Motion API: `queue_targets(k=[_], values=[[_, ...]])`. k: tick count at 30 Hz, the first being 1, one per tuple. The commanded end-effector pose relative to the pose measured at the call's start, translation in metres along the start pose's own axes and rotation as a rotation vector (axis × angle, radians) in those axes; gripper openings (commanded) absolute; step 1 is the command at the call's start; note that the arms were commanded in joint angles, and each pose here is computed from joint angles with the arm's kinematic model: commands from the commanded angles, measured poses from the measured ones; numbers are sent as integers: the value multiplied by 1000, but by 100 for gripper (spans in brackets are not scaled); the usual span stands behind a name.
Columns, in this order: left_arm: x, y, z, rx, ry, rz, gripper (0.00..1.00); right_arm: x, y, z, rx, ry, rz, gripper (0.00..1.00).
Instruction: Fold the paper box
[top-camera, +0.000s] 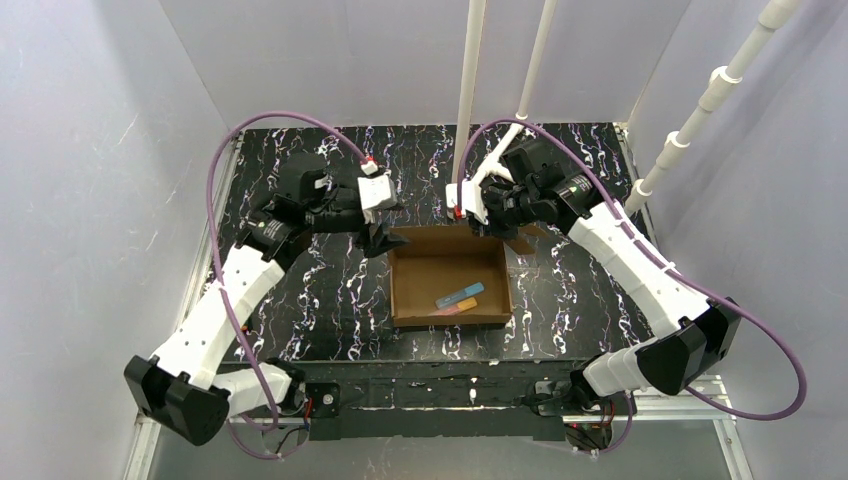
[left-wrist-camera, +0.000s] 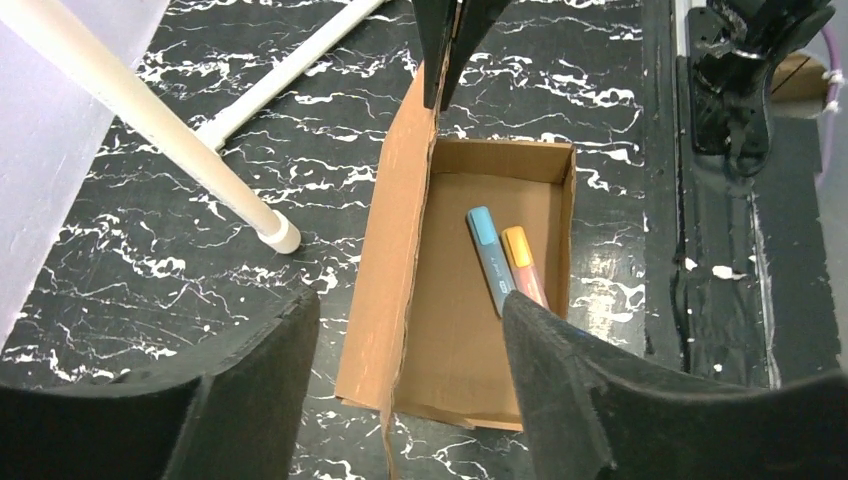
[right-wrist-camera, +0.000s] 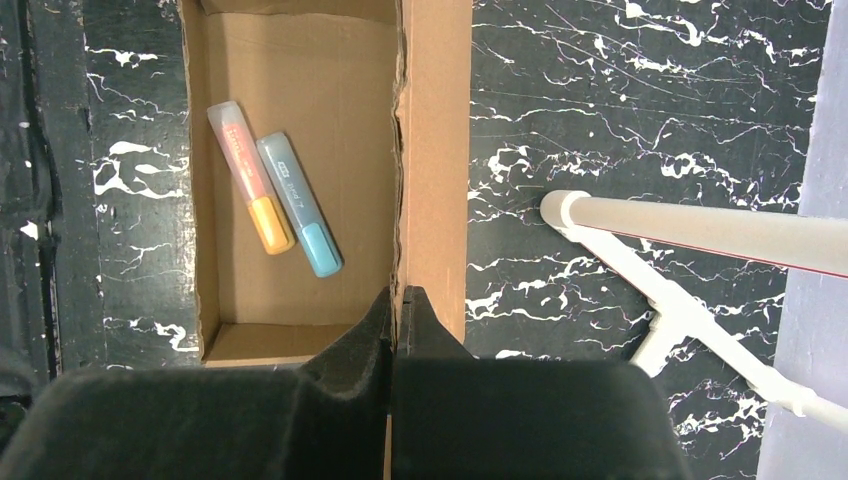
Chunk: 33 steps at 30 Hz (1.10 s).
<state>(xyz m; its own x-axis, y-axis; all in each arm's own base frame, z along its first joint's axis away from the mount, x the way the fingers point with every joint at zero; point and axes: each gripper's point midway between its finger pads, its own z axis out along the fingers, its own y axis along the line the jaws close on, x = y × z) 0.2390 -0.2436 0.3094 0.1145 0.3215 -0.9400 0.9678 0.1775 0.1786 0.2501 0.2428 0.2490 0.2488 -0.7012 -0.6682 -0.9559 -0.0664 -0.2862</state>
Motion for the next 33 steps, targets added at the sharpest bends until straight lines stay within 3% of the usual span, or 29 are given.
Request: queue_targets(k=[1,8,11,15,16,19,21,23,27,28,31,33], values=[[-2,0,4,22,43,64,61,-13,-6,-5,9,-28,-12,1],[19,1,14,31,121,63,46,-14,-7,-4,6,-30,-14,1],[25,2,16,35,150,63,32,-14,-7,-4,5,-32,-14,1],[28,0,16,42,171,55,1,-15,-8,-5,7,-35,-9,2],[29,0,16,44,175,53,0,-17,-8,-6,8,-40,-6,12],[31,-1,14,37,183,35,0,-30,-10,-25,20,-99,15,56],[31,-1,14,32,185,23,0,-39,-16,-49,40,-177,56,70],[32,-2,14,32,187,14,0,-40,-25,-78,81,-250,105,77],[35,-2,13,16,189,-7,0,-17,-45,-121,263,-301,220,79],[34,-2,13,11,187,-15,0,-4,-53,-130,340,-307,320,77],[34,-2,12,3,187,-28,0,49,-86,-159,655,-340,555,64],[34,-1,12,0,189,-41,0,78,-91,-162,780,-364,665,44]])
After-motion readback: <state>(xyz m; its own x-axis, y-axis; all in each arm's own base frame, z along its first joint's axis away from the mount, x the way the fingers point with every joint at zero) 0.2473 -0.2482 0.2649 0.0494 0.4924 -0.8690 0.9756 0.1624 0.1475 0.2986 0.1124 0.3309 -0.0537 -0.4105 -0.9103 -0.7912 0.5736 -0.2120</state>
